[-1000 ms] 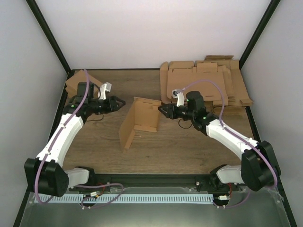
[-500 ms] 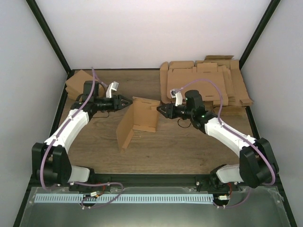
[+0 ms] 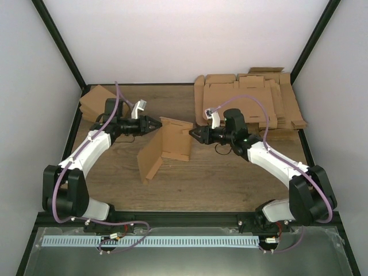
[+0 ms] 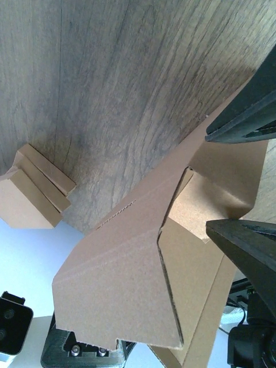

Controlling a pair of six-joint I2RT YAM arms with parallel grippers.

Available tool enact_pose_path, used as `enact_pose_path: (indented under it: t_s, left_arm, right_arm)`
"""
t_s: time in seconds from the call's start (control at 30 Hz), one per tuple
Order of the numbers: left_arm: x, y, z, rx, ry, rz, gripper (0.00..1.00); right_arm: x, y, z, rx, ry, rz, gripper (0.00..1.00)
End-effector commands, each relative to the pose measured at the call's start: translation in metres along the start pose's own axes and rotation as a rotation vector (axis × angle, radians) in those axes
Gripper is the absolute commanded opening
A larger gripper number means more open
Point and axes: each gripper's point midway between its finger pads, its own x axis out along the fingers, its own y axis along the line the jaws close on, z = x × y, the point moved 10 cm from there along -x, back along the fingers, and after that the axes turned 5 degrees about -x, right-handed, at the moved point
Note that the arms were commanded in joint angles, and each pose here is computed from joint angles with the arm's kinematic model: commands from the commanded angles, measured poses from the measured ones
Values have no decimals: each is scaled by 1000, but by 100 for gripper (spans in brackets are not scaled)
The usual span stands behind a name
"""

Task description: Fold the paper box

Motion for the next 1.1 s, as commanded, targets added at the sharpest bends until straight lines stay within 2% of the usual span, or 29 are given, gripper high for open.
enact_pose_path:
  t_s: [0.0, 0.47, 1.07]
  left_arm:
    - [6, 7, -5, 3, 25, 0, 31]
    - [11, 16, -9, -11, 46, 24, 25]
    - [10, 15, -11, 9, 54, 48, 25]
  right_arm:
    - [1, 3, 8, -23, 11, 23, 39]
    - [2, 7, 10, -52, 12, 25, 39]
    - [-40, 35, 23, -304, -115, -39, 61]
